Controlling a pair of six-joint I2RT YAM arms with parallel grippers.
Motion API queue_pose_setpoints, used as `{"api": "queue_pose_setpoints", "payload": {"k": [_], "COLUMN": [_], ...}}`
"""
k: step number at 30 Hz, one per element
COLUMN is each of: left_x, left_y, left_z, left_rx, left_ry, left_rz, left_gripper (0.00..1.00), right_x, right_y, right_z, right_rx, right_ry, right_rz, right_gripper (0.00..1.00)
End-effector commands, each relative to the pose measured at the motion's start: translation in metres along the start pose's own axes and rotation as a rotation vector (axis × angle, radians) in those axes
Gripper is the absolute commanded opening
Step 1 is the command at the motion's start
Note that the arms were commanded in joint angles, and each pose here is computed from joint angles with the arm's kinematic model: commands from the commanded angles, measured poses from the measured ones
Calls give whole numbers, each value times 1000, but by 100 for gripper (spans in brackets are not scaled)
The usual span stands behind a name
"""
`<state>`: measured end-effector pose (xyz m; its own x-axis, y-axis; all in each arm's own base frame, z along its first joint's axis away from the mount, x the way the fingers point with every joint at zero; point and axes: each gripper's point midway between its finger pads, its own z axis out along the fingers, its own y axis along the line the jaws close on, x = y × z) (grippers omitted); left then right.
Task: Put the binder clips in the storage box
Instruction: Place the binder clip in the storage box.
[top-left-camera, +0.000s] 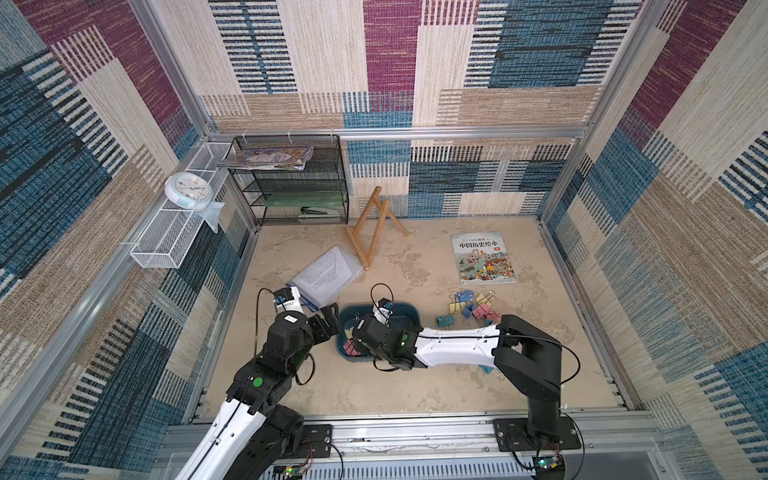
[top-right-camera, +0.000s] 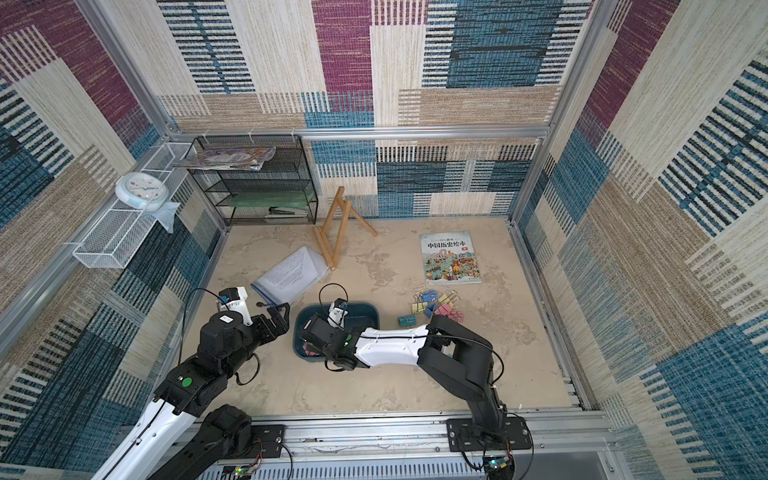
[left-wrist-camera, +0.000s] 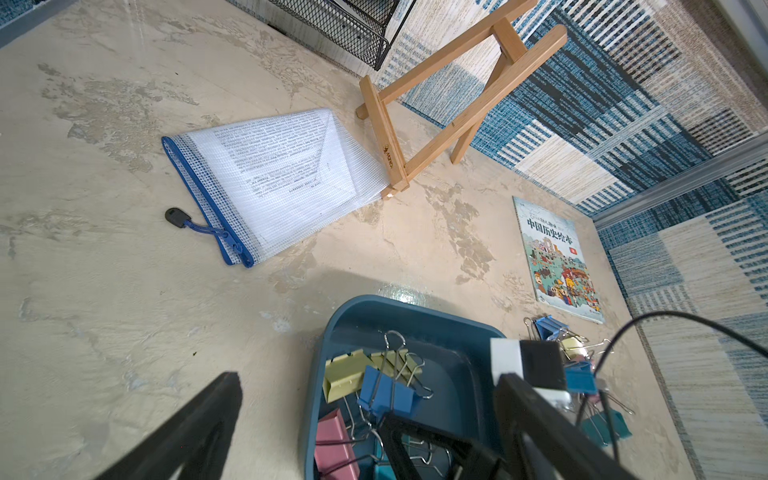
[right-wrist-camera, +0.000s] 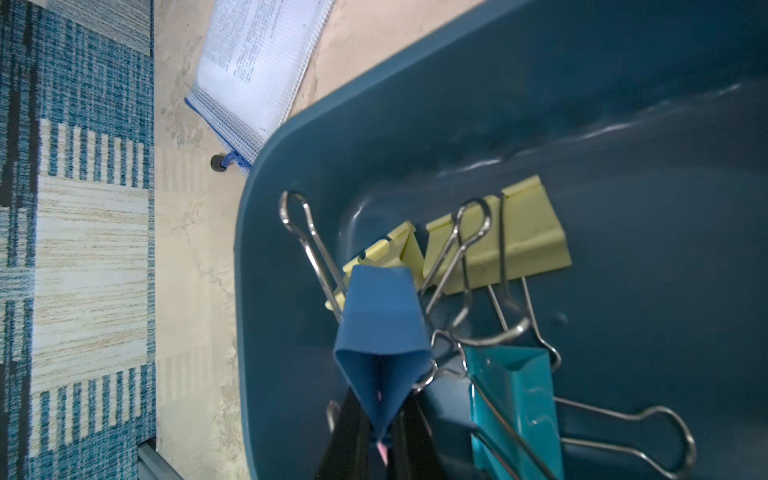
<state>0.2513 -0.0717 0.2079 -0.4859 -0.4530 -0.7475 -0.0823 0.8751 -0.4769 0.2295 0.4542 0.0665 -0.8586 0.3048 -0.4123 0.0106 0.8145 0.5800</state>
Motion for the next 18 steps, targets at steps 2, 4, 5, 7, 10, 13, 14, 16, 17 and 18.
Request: {"api": "queue_pose_setpoints", "payload": {"k": [2,4,5,7,10,13,14,16,17,18], "left_x": [0,1,2,2,4,4,4,4,4,4], "left_y": [3,3,4,5,5,4,4,3,3,3], "left_z": [-1,-1,-1,0,1,2,3,4,4,4], "left_rx": [-12,-13,-16,-17,-14,-9,-9,-8,-8,-6], "left_ry": [-1,3,4,3,6,4,5,6,6,7], "left_rz": [17,19,21,19,11,5,5,6,6,6], "left_gripper": [99,99,99,99,99,99,99,99,99,99], "right_x": [5,9,11,12,9,3,-1,-10,-16,-22], "right_y": [2,-2,-2,-4,-1,2,1,1,1,1], "right_z": [11,11,10,6,-6,-23,-29,-44,-52,-60], "right_rx": [4,10,8,0,-37,-61,-65,-73,-82,-90], "right_ry": [16,34,42,50,49,38,29,1,-22,-43], "right_rz": [-1,-1,-1,2,5,-2,0,9,10,5], "right_gripper": [9,15,19,25,32,38,41,45,47,48]}}
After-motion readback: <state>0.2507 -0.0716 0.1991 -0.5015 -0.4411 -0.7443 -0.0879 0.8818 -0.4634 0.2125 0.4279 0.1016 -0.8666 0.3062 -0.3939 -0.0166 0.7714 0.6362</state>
